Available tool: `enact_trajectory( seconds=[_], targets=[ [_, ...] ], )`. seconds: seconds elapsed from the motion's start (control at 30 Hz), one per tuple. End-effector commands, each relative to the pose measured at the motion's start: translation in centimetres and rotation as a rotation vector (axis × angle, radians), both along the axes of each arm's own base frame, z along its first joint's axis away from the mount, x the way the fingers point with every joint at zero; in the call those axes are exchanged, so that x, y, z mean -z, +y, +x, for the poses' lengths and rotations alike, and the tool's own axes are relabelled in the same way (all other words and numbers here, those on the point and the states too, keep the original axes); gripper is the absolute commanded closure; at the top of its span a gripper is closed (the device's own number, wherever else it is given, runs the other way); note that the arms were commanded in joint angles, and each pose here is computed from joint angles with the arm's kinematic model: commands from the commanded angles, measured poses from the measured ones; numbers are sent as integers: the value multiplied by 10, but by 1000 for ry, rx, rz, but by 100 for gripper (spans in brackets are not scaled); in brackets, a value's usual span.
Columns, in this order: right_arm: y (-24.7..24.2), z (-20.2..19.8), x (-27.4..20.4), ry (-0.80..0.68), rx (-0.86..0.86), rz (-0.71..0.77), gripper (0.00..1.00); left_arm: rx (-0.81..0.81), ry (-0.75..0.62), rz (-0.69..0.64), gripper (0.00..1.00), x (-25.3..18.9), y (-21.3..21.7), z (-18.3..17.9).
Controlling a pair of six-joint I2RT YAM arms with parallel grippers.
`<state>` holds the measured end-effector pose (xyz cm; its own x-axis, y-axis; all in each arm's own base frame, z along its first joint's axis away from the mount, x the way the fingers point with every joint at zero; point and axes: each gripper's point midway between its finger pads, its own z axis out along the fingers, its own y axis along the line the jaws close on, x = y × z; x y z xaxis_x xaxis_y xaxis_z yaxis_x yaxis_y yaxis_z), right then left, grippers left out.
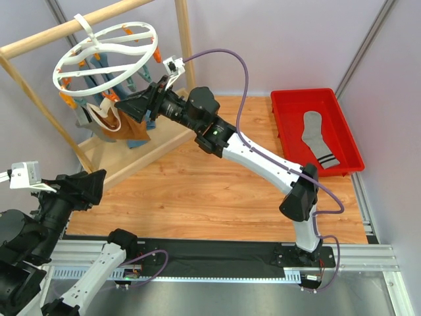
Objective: Clip the socks to the hanger
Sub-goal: Open the clamp at the hanger.
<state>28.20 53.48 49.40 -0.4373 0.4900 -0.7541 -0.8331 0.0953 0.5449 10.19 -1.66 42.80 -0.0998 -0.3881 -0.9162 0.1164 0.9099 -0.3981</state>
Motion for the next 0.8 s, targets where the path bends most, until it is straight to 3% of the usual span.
enact_trajectory(
  seconds=[0.0,0.3,0.53,0.77],
  targets=[
    [-8,3,22,-120,-10,-165,31,36,-11,-30,32,-7,-11,9],
    [-29,32,51,-316,164,-353,36,90,-19,-61,33,-17,-24,14],
    [-55,81,54,-344,358,-344,42,149,-8,-82,33,-21,-41,26],
    [-68,100,36,-333,372,-252,45,87,-21,-35,33,-21,-29,32]
  ],
)
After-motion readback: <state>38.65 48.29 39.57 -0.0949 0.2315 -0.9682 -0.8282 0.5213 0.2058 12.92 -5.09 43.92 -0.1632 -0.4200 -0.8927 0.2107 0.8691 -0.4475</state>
